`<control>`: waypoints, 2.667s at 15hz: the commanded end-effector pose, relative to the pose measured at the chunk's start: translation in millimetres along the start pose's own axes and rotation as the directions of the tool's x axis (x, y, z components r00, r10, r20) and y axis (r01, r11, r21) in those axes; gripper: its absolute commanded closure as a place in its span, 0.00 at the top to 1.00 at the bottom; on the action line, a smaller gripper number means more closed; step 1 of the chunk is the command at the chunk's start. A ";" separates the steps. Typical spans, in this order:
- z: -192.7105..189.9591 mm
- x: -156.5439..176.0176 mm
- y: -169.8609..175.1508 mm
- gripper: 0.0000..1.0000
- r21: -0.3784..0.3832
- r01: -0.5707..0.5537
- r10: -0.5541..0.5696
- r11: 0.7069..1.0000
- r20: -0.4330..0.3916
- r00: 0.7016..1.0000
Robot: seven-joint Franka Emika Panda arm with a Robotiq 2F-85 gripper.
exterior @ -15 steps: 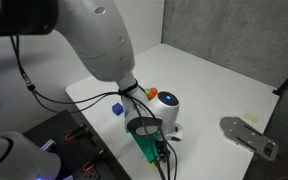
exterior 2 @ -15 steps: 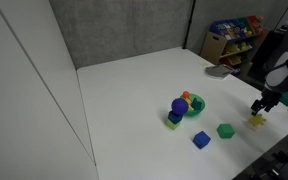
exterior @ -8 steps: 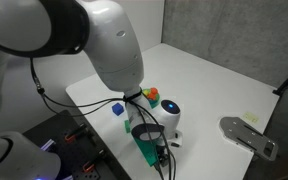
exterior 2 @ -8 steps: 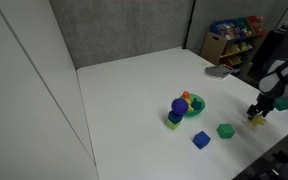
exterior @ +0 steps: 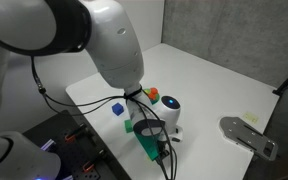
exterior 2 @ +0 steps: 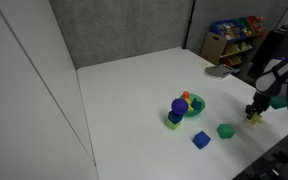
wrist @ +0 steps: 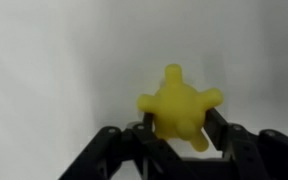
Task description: Pick up the yellow toy from the table and put it in the green bowl
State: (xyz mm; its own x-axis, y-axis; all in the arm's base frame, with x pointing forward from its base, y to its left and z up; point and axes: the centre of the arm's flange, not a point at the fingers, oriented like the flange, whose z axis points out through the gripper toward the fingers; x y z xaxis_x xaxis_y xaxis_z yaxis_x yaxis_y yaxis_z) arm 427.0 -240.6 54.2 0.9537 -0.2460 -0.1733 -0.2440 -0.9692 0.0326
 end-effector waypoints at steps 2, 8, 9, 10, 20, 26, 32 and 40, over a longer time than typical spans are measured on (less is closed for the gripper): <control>-65.7 5.3 -32.5 0.23 0.013 0.029 -0.028 0.999 -0.061 0.998; -146.1 15.1 -79.8 0.21 0.064 0.109 -0.099 0.992 -0.136 0.986; -157.4 16.6 -90.1 0.21 0.077 0.120 -0.108 0.990 -0.148 0.983; -166.6 18.5 -101.0 0.21 0.089 0.130 -0.115 0.987 -0.158 0.981; -183.1 43.5 -237.2 0.21 0.092 0.252 -0.228 0.963 -0.213 0.950; -169.6 84.4 -278.8 0.21 0.074 0.262 -0.242 0.962 -0.208 0.948; -147.1 128.0 -298.0 0.21 0.062 0.278 -0.260 0.959 -0.202 0.944; -141.0 141.1 -292.6 1.00 0.081 0.276 -0.263 0.958 -0.145 0.954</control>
State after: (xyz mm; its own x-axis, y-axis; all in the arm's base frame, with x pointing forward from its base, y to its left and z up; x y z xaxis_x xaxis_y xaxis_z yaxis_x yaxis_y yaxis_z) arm 647.6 11.7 146.6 0.9997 0.0253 -0.0027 0.0249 -0.9949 -0.0975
